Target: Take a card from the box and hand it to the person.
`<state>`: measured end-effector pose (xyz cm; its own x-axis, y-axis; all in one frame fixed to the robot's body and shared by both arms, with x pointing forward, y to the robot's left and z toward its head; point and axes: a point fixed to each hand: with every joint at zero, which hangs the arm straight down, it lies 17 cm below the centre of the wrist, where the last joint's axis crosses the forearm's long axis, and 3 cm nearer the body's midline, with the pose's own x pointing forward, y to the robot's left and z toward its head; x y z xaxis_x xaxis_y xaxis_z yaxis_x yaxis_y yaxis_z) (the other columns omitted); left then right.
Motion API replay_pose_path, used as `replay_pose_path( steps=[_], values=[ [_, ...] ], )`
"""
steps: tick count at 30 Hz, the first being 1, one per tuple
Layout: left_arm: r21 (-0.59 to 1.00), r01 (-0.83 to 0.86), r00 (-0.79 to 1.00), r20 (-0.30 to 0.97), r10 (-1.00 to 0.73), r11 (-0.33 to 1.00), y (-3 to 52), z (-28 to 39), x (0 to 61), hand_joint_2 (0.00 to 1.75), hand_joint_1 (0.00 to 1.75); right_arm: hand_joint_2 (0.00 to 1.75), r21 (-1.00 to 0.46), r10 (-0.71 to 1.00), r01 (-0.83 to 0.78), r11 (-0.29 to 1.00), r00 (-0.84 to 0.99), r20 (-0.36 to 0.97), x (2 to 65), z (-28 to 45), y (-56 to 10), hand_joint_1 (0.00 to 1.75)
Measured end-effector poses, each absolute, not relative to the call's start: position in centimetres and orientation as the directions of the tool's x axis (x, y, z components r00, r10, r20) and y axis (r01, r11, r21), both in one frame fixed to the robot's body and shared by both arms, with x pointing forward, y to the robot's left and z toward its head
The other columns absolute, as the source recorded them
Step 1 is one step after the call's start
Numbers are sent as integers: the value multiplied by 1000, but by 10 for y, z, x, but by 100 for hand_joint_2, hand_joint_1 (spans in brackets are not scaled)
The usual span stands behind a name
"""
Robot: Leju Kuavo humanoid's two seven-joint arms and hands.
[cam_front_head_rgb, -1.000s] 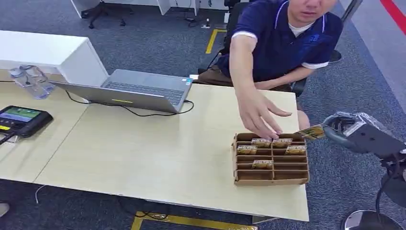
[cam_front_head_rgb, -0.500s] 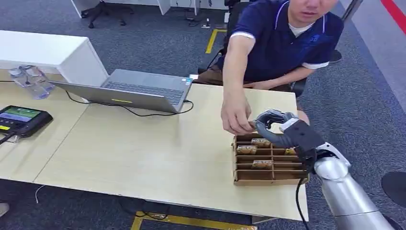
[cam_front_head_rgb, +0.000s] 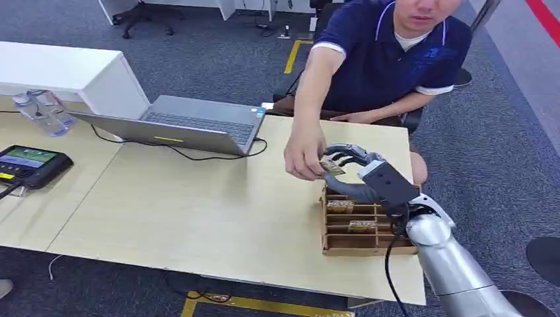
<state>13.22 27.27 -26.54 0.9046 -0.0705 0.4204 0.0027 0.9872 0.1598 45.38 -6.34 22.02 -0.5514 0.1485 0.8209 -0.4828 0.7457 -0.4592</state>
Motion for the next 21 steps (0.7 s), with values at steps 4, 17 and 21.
replay_pose_path(
  steps=[4, 17, 21],
  values=[
    [161, -11, 906, 418, -58, 987, 274, -266, 132, 0, 0, 175, -458, 147, -484, 746, -551, 822, 454, 220, -62, 0],
    [163, -36, 909, 415, -35, 986, 277, -266, 131, 0, 0, 175, -447, 134, -487, 751, -550, 824, 456, 225, -63, 2],
    [163, -37, 909, 415, -35, 986, 277, -266, 131, 0, 0, 175, -447, 135, -486, 751, -550, 824, 456, 225, -63, 175]
  ],
)
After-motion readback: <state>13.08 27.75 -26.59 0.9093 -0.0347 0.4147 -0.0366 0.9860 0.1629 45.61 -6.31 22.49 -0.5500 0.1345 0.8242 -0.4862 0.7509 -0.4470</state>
